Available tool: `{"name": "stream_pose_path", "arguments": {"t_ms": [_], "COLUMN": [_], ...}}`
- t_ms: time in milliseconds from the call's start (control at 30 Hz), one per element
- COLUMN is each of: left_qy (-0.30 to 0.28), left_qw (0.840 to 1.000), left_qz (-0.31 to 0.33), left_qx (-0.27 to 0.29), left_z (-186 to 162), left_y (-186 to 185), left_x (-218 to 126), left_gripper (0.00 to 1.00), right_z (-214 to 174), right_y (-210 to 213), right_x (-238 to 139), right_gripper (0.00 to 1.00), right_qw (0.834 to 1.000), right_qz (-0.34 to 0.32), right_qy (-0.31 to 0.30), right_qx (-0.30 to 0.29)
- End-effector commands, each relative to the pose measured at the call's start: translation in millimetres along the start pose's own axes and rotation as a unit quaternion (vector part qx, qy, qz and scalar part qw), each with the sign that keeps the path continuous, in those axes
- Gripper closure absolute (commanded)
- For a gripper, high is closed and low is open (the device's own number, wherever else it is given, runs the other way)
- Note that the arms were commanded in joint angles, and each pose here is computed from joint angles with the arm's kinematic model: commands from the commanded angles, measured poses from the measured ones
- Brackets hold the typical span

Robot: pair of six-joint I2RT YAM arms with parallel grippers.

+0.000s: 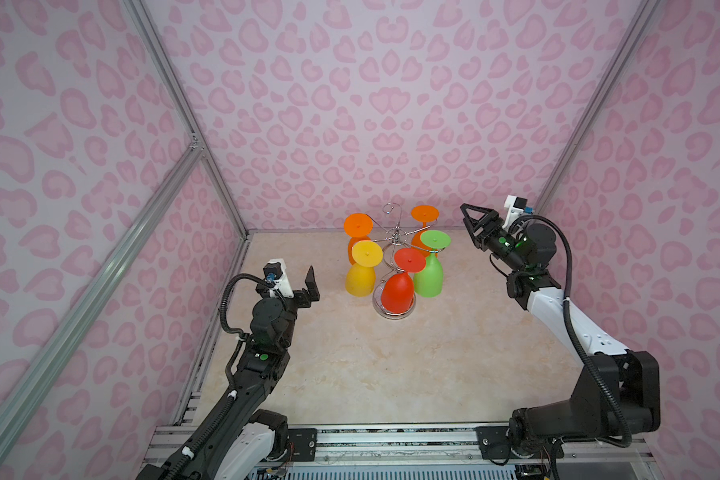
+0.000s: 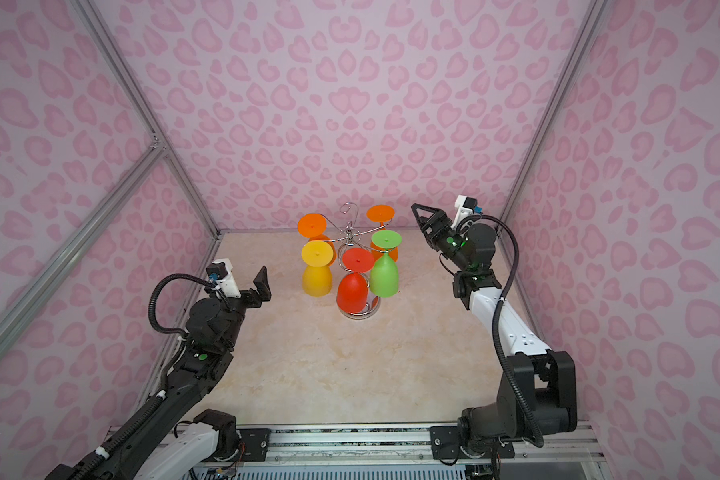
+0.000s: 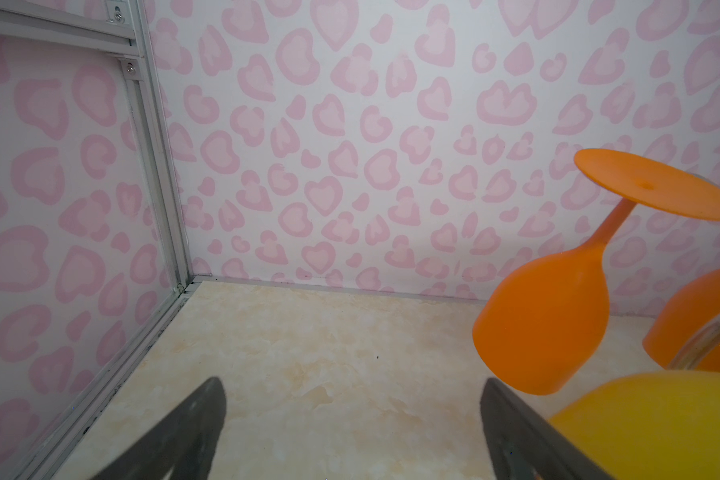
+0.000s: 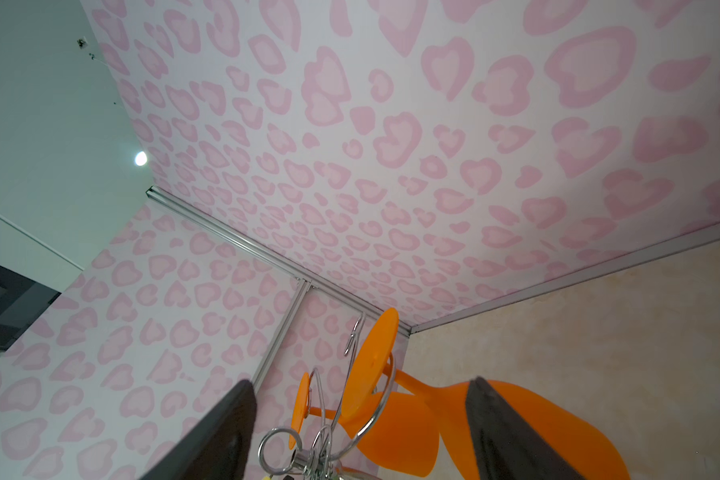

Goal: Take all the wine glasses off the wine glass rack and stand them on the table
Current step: 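Raise the right gripper toward the orange glass at the rack's far side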

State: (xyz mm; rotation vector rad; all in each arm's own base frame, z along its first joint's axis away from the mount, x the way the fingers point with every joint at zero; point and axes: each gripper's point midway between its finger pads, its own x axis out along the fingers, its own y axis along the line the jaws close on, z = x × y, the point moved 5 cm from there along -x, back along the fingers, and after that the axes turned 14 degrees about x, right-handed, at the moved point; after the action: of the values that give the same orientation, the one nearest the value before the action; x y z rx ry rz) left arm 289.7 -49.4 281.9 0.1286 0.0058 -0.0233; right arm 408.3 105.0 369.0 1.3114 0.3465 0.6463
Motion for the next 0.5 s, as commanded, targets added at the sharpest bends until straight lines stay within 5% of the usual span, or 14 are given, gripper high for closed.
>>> {"name": "stream_pose_path", "arguments": {"t_ms": [0,467], "left_qy": [-0.007,-0.007], "left_qw": [1.000,1.000], "left_qz": [0.010,0.013], "left_qx": [0.006,0.010], "left_z": [5.6,6.8], "left_y": [2.5,3.4], "left_x": [-0.3,-0.1], "left_gripper": [0.03,0.03], "right_z": [-10.6,-16.7], "right_y": [4.5,-18.7], "right_x": [15.9,44.2], "right_gripper": [0.20,0.23], "right_qw": [0.999,0.996], "right_qz": [0.005,-0.053], "right_qy": [0.042,0.058], "right_qx": [-0.011,-0.031]}}
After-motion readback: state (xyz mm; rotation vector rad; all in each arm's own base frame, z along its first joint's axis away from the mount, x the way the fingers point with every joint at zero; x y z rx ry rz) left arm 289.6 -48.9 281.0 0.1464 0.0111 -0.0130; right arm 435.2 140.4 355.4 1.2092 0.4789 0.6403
